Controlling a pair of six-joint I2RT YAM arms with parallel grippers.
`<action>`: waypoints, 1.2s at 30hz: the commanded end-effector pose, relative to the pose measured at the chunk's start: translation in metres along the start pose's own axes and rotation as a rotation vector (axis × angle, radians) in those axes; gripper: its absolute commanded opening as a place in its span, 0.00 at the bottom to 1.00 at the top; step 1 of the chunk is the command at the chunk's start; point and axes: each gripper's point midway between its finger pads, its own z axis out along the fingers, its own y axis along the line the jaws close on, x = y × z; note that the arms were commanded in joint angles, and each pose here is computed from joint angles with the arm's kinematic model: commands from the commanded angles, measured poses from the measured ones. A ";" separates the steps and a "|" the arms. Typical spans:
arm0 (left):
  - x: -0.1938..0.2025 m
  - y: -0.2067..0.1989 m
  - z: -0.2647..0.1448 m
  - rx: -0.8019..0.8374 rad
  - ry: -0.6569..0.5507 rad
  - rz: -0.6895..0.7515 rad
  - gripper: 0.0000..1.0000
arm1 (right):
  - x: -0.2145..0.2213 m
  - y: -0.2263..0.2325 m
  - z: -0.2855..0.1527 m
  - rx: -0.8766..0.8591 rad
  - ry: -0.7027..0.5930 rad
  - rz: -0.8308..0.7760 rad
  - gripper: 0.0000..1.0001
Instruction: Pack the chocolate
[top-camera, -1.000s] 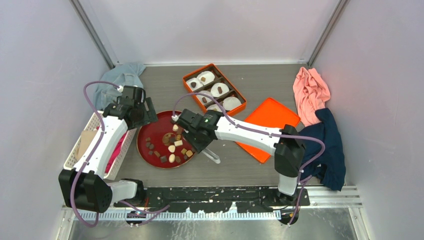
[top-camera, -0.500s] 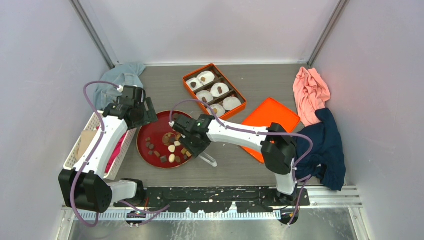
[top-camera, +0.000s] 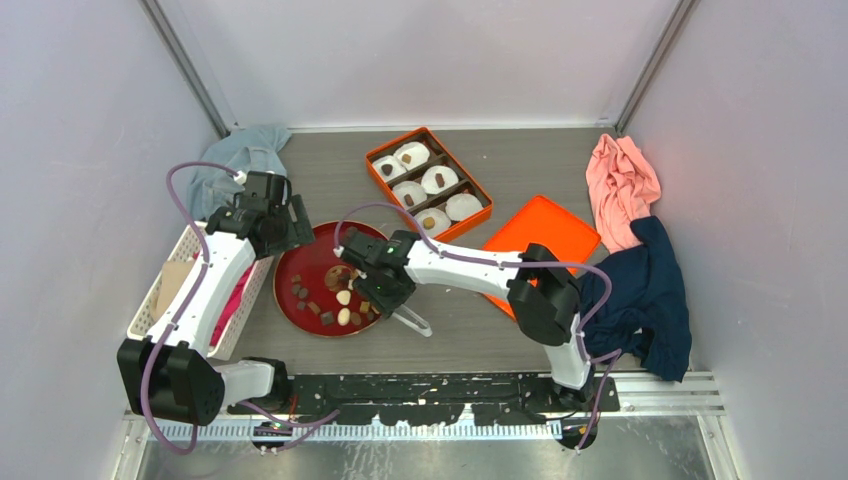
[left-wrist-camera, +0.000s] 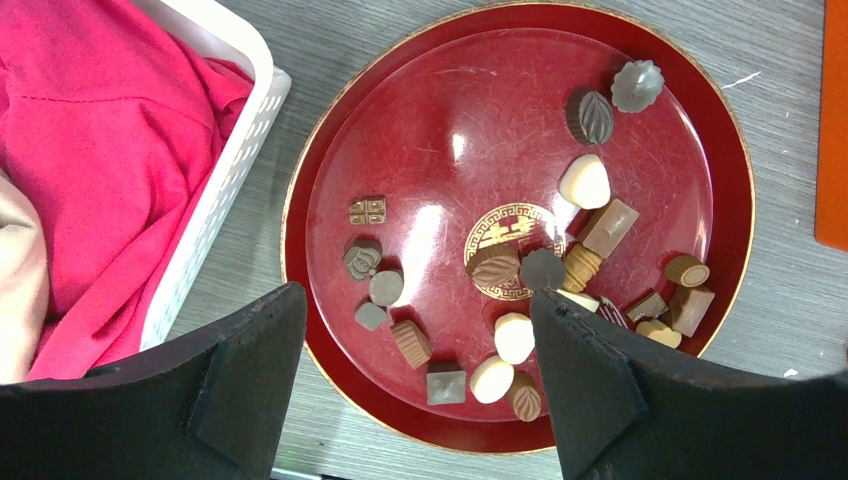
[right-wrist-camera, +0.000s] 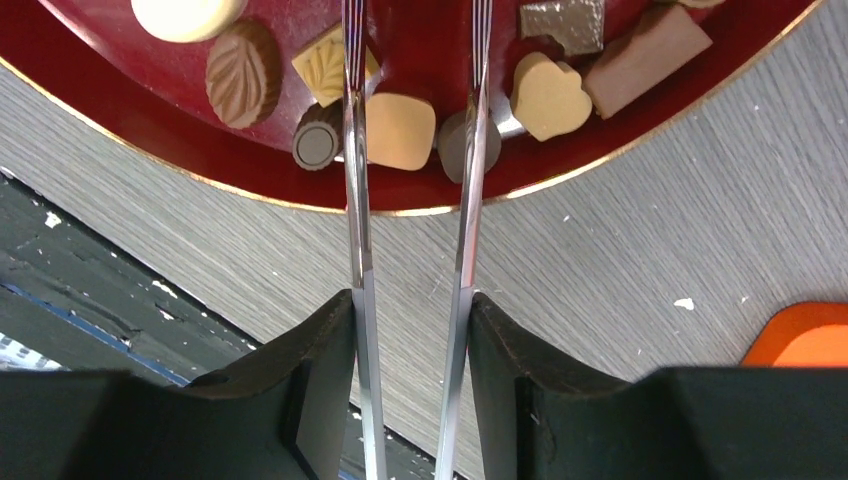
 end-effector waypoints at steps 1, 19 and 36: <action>-0.017 0.001 -0.010 0.004 -0.075 -0.010 0.83 | -0.024 0.012 -0.002 -0.040 -0.060 -0.031 0.48; -0.019 -0.001 -0.009 0.009 -0.077 -0.006 0.83 | -0.035 0.009 -0.027 -0.012 -0.085 -0.057 0.18; -0.017 -0.001 -0.009 0.013 -0.074 -0.008 0.83 | -0.055 -0.086 -0.105 0.116 -0.307 0.177 0.17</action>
